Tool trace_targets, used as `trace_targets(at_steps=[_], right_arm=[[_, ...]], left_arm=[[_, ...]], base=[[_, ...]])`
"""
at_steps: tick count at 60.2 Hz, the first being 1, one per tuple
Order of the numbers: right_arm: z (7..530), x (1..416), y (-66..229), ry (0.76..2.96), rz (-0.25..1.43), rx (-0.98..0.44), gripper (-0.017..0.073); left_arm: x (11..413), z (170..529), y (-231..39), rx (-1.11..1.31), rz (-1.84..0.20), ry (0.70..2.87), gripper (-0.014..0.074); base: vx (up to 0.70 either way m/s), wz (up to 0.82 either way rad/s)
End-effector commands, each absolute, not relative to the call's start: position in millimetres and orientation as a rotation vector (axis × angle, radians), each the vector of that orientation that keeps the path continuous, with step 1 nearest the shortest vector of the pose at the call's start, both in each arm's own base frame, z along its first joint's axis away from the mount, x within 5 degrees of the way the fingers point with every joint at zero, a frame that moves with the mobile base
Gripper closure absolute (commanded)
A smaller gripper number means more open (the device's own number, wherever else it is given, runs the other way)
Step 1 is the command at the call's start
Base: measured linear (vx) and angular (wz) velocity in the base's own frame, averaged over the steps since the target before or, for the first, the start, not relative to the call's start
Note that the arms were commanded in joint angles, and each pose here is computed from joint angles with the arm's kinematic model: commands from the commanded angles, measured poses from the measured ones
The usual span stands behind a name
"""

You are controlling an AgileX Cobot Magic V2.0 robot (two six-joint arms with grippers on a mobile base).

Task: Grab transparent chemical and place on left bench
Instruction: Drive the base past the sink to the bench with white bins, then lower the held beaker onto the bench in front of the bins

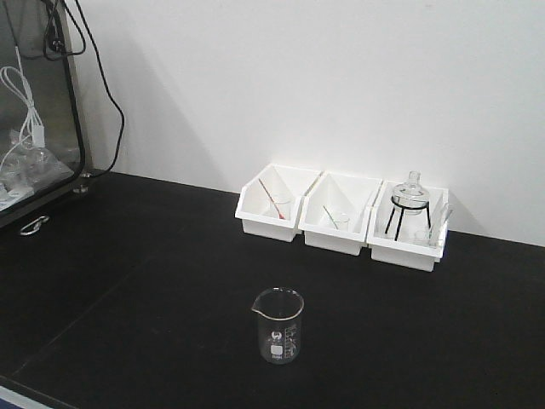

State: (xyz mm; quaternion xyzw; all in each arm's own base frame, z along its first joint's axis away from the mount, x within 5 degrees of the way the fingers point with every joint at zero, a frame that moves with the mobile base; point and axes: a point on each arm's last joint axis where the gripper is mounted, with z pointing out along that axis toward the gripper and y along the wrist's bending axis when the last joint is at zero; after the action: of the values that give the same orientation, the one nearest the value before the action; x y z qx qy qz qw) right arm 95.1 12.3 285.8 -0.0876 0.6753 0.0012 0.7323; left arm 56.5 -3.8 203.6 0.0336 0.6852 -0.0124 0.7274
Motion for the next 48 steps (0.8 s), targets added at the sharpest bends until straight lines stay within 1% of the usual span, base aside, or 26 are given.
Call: trace_targets(at_steps=[1, 20, 38, 45, 48], right_arm=[[302.9, 94.1, 14.0, 1.381, 0.011, -0.200, 0.0567], [302.9, 94.1, 14.0, 1.381, 0.011, -0.200, 0.0567], [310.2, 95.9, 16.7, 1.297, 0.033, -0.210, 0.0567], [314.0, 110.3, 22.9, 1.289, 0.133, -0.195, 0.0567], [319.6, 118.9, 30.0, 1.279, 0.170, -0.242, 0.0566]], left_arm=[[55.0, 206.3, -3.6, 0.064, -0.035, 1.429, 0.0597], [55.0, 206.3, -3.6, 0.064, -0.035, 1.429, 0.0597], [55.0, 206.3, -3.6, 0.064, -0.035, 1.429, 0.0597], [55.0, 206.3, -3.6, 0.064, -0.035, 1.429, 0.0597], [55.0, 206.3, -3.6, 0.064, -0.035, 1.429, 0.0597]], base=[[0.15, 0.01], [0.14, -0.07], [0.10, -0.10], [0.06, -0.06], [0.04, -0.06]])
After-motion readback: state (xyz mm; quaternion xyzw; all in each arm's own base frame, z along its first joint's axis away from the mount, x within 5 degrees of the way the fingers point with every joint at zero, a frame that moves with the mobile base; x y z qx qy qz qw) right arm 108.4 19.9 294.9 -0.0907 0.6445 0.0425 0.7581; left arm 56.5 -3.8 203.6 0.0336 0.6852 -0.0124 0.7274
